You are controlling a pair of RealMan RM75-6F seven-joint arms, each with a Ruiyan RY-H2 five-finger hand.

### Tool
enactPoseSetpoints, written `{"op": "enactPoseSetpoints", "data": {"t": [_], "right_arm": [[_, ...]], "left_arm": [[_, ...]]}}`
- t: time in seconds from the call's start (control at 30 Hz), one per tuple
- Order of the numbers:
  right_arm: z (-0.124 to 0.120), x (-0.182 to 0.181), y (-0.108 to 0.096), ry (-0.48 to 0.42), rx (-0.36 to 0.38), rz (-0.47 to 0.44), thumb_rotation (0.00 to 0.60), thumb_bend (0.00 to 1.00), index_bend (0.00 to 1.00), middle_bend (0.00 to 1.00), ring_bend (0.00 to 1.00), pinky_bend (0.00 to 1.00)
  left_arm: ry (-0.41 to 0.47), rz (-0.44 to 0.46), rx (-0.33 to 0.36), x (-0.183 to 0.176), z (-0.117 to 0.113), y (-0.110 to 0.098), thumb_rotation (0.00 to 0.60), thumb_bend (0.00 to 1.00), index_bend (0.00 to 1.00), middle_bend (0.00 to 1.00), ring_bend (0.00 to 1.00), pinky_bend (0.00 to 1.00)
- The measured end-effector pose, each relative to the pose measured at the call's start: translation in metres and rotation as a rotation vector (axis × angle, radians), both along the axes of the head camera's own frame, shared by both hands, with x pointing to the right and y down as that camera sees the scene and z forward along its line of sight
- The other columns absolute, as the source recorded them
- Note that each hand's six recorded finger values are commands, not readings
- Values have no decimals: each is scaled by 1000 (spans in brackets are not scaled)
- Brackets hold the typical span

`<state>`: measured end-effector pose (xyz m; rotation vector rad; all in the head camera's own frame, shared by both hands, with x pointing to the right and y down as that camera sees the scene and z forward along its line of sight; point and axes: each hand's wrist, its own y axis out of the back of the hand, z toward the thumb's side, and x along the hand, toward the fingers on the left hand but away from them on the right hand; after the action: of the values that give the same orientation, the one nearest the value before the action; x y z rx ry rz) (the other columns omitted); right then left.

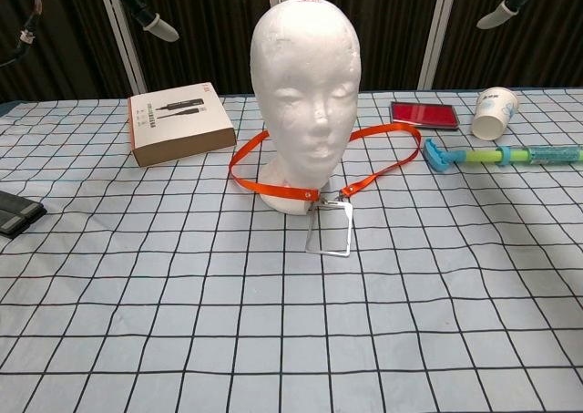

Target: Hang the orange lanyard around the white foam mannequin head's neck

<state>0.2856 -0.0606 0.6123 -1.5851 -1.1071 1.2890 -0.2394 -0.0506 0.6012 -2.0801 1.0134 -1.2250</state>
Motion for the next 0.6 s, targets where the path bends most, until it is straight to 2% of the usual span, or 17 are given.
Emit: {"op": "enactPoseSetpoints", "data": {"t": [0.1, 0.3, 0.47, 0.6], "right_arm": [[-5, 6, 10, 12, -5, -22, 600, 50, 59, 0, 0, 0], [-18, 30, 46, 64, -39, -89, 600, 410, 72, 0, 0, 0], [-21, 52, 84, 76, -106, -137, 600, 674, 121, 30, 0, 0], [-16, 61, 112, 64, -174, -159, 600, 790, 138, 59, 0, 0]], "left_arm": [[-32, 8, 42, -11, -6, 5, 600, 0, 0, 0, 0, 0], [-157, -9, 171, -55, -22, 27, 600, 0, 0, 0, 0, 0], [-265, -48, 245, -102, -32, 70, 600, 0, 0, 0, 0, 0], [-324, -83, 256, -136, -35, 112, 600, 0, 0, 0, 0, 0]]}}
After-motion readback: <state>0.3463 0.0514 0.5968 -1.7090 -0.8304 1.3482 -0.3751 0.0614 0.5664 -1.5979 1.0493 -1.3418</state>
